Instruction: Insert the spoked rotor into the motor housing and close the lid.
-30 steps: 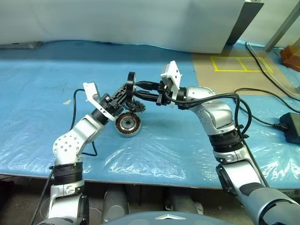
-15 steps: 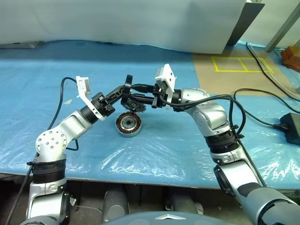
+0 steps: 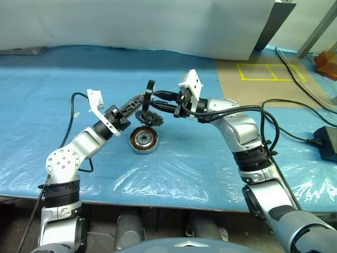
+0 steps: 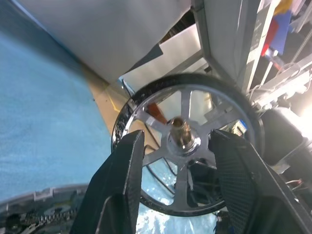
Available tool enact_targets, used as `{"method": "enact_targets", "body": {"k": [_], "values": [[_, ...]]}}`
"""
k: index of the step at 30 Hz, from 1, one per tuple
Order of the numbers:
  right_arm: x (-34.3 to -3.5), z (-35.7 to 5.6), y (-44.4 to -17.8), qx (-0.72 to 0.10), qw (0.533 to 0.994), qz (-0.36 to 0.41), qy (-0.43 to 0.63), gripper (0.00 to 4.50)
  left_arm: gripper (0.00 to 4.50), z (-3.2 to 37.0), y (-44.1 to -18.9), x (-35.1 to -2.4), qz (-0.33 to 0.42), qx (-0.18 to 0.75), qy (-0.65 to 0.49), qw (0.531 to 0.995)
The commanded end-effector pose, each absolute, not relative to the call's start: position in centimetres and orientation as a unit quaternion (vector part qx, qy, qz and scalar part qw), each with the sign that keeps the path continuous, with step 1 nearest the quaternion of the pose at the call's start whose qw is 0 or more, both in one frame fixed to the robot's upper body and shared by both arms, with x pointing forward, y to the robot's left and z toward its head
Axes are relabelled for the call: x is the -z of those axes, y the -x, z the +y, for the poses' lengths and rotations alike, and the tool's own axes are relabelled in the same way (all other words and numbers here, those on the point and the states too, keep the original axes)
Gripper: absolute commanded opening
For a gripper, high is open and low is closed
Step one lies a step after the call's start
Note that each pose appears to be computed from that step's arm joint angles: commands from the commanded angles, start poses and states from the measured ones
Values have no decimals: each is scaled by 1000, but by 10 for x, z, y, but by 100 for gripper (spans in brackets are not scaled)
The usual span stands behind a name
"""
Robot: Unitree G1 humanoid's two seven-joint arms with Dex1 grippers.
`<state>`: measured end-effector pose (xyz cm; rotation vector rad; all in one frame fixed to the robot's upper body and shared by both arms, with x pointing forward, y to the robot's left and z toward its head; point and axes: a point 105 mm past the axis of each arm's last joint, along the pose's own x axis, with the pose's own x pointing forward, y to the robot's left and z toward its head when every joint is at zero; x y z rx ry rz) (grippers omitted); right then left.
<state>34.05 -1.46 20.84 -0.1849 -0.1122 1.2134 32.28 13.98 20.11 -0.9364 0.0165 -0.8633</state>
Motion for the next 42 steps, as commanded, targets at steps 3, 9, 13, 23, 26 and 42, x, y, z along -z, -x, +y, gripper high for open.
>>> {"method": "enact_targets", "body": {"k": [3,9,13,23,26,42], "values": [[-237,-27,-336,-572,812,-89,76,120,227,190,-318,-252,-91,385,424,815],[-225,-47,-301,-659,736,-27,154,120,227,178,-309,-219,-9,397,320,860],[-193,-67,-277,-710,654,42,258,120,227,163,-300,-201,14,414,275,868],[-161,-37,-308,-696,641,45,320,120,227,184,-303,-166,45,352,203,913],[-159,-20,-313,-702,620,27,349,120,227,183,-292,-154,58,366,134,919],[-188,31,-314,-710,489,-120,492,120,227,174,-257,-121,52,455,-113,882]]}}
